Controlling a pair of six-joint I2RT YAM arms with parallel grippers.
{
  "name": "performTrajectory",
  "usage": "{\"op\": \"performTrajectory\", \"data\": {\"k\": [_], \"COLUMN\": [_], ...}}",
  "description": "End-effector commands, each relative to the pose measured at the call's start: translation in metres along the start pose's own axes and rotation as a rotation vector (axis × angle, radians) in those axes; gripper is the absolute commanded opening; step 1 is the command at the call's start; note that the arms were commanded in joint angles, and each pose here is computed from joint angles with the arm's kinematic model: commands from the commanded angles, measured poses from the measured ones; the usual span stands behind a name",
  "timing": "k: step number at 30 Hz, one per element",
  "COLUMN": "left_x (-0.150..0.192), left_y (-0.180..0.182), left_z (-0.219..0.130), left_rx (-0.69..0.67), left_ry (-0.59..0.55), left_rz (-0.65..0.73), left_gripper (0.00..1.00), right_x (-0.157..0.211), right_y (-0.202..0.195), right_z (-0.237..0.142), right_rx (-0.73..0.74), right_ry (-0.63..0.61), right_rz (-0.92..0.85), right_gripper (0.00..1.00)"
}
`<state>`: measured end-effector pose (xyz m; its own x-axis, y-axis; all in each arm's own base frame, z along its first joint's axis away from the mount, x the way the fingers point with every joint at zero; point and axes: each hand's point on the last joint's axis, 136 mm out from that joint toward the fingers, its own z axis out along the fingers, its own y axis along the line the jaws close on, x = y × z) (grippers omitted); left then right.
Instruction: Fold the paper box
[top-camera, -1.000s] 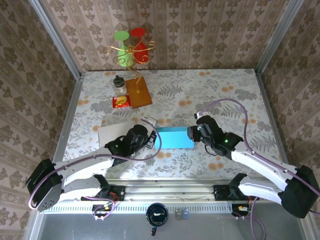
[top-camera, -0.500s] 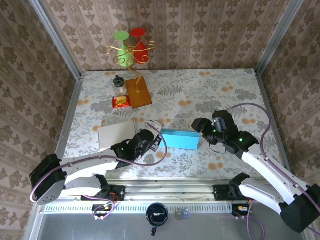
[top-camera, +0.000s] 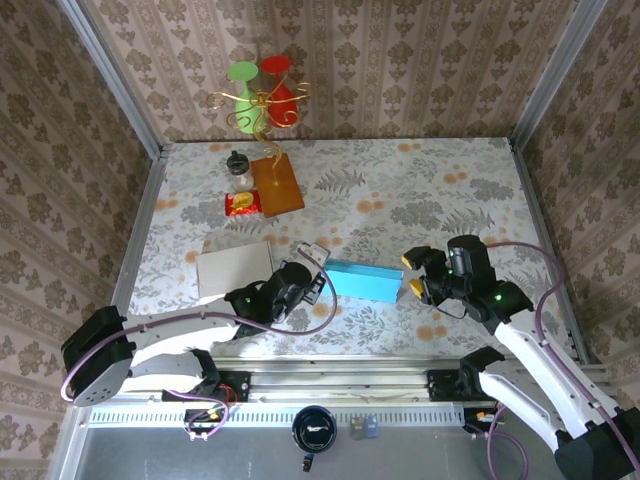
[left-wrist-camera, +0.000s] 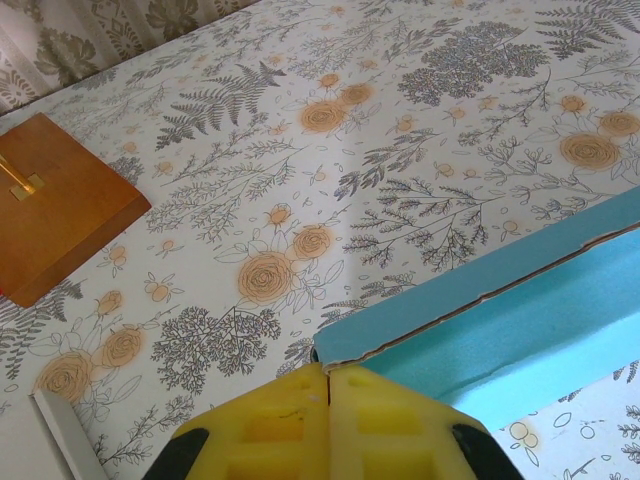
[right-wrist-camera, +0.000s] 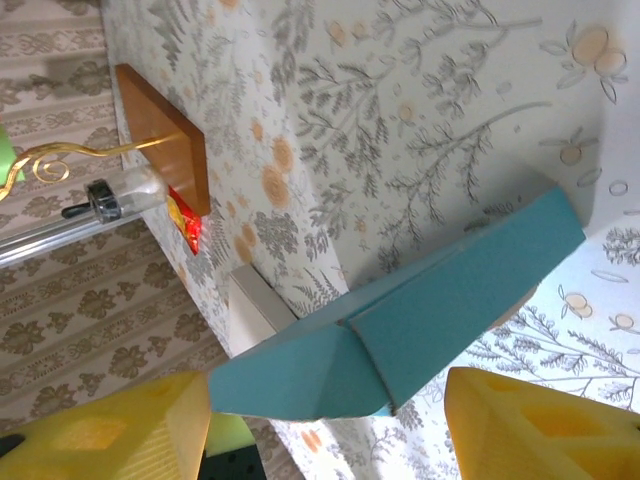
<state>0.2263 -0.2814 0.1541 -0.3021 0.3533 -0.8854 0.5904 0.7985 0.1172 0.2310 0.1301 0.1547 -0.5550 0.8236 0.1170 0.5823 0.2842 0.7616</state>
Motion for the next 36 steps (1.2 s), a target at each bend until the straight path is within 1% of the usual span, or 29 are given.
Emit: {"op": "performTrajectory", "data": {"k": [1,8,13,19,21,27,29,30,33,36], "left_x": [0.004,0.003,0.004,0.002,0.002,0.002,0.0,0.0,-0.006,-0.014], "left_y": [-0.002,-0.004,-0.006,-0.006,-0.006,-0.007,-0.006,-0.006,-0.006,-0.005], "left_z": [0.0,0.0,0.001,0.001,0.001,-0.002,-0.004,-0.006,-0.013,-0.023], "left_rx": [-0.003,-0.001,0.001,0.0,-0.001,0.005,0.005,0.006,0.013,0.031], "left_ry": [0.028,0.031,0.035,0.032,0.033,0.037,0.041,0.047,0.045,0.036], "left_rz": [0.025,0.023,0.024,0.023,0.024,0.014,0.002,-0.003,-0.03,-0.082], "left_gripper": [0.0,0.0,0.0,0.0,0.0,0.01,0.14,0.19,0.31,0.4], "right_x": [0.009,0.015,0.017,0.013,0.012,0.012,0.012,0.012,0.011,0.01], "right_y": [0.007,0.002,-0.001,-0.005,-0.005,-0.016,-0.022,-0.025,-0.034,-0.039], "right_z": [0.004,0.01,0.013,0.019,0.021,0.024,0.025,0.026,0.028,0.03], "right_rx": [-0.052,-0.087,-0.085,-0.088,-0.088,-0.048,-0.028,-0.02,0.005,0.021], "right_ry": [0.061,0.086,0.091,0.074,0.071,0.068,0.067,0.066,0.058,0.054], "right_rz": [0.089,0.203,0.231,0.25,0.246,0.232,0.23,0.229,0.228,0.221], "right_gripper": [0.64,0.61,0.58,0.52,0.48,0.4,0.4,0.39,0.38,0.37]}}
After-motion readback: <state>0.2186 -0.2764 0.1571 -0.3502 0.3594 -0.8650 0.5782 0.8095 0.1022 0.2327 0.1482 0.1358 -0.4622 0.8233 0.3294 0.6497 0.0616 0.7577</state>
